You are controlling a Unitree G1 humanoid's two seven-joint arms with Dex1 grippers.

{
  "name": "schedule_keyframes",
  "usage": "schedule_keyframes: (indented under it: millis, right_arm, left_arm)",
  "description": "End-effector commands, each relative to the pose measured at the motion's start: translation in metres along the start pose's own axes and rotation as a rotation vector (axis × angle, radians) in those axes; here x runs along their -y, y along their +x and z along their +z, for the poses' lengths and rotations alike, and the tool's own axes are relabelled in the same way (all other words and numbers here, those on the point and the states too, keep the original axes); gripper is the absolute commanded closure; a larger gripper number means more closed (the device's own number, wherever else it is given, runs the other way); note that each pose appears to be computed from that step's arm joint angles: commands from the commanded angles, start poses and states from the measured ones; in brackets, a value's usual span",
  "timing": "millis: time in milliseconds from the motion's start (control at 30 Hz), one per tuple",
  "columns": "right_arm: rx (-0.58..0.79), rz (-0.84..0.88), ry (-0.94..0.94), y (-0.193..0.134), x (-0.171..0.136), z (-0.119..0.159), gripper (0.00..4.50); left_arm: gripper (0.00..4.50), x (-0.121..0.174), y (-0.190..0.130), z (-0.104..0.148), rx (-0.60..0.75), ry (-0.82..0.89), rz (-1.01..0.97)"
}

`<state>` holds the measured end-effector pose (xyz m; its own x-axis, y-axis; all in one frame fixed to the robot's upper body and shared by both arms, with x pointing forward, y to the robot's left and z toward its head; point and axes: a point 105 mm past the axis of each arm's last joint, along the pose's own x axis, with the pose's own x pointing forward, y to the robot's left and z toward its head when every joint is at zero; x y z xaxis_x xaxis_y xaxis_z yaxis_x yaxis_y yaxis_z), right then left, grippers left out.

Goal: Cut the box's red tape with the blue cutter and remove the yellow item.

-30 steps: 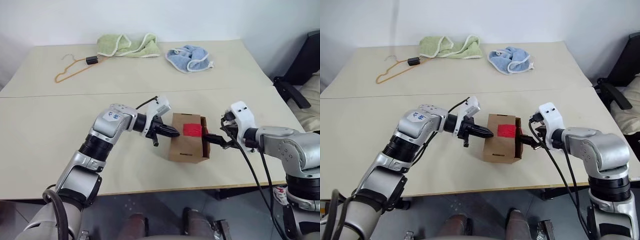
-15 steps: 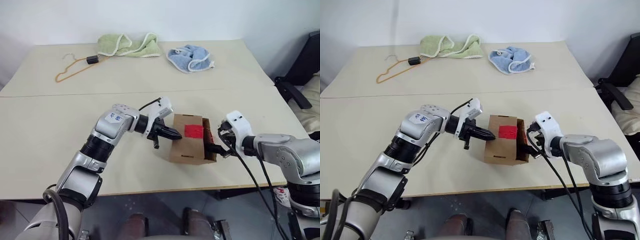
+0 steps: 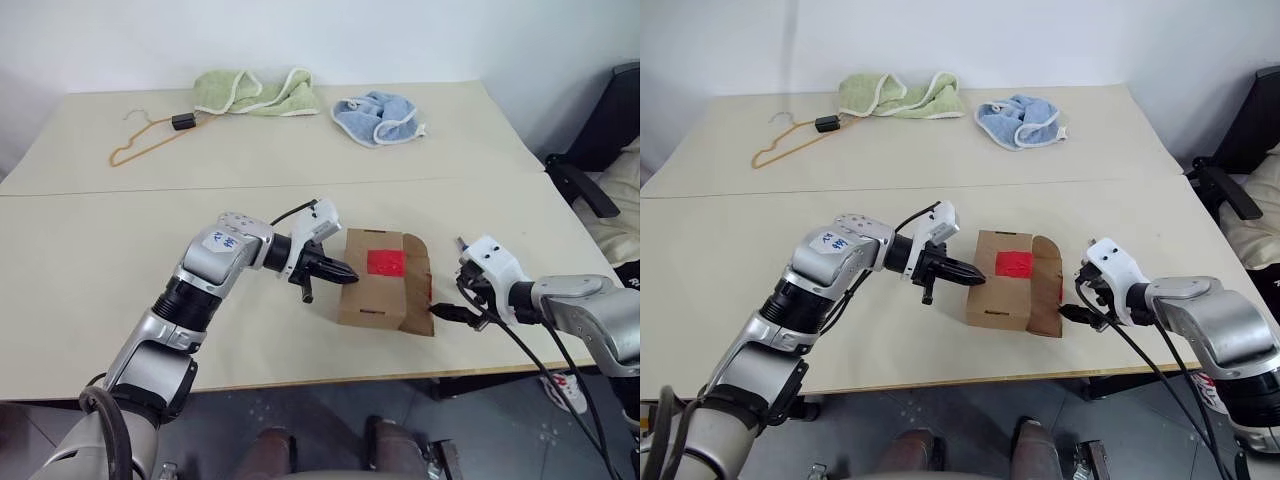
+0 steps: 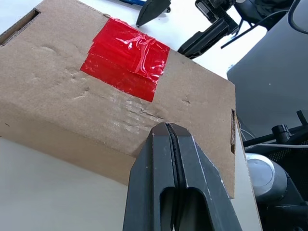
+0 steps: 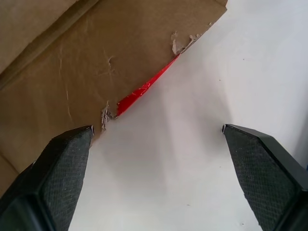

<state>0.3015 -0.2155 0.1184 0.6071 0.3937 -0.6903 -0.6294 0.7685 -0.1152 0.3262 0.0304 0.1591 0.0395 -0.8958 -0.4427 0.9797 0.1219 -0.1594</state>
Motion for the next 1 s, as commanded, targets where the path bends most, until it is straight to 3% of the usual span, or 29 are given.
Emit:
schedule_keyframes:
  millis: [33, 300, 733, 967, 1000]
  right_arm:
    - [-0.029, 0.038, -0.021, -0.002, -0.006, -0.007, 0.03]
    - [0.163, 0.081, 0.129, -0.020, 0.001, 0.036, 0.03]
    - [0.128, 0.269, 0.355, 0.016, -0.007, 0.024, 0.03]
    - [0.205, 0.391, 0.394, 0.032, -0.024, 0.042, 0.03]
    - [0.212, 0.406, 0.403, 0.033, -0.026, 0.044, 0.20]
  left_arm:
    - [4.50, -0.001, 0.001, -0.014, -0.032, -0.044, 0.011]
    - [4.50, 0.000, -0.001, -0.014, -0.036, -0.049, 0.010]
    - [4.50, 0.002, -0.001, -0.017, -0.054, -0.061, 0.001]
    - [4.50, 0.003, -0.001, -0.018, -0.060, -0.065, -0.002]
    - [4.50, 0.003, -0.001, -0.018, -0.061, -0.065, -0.002]
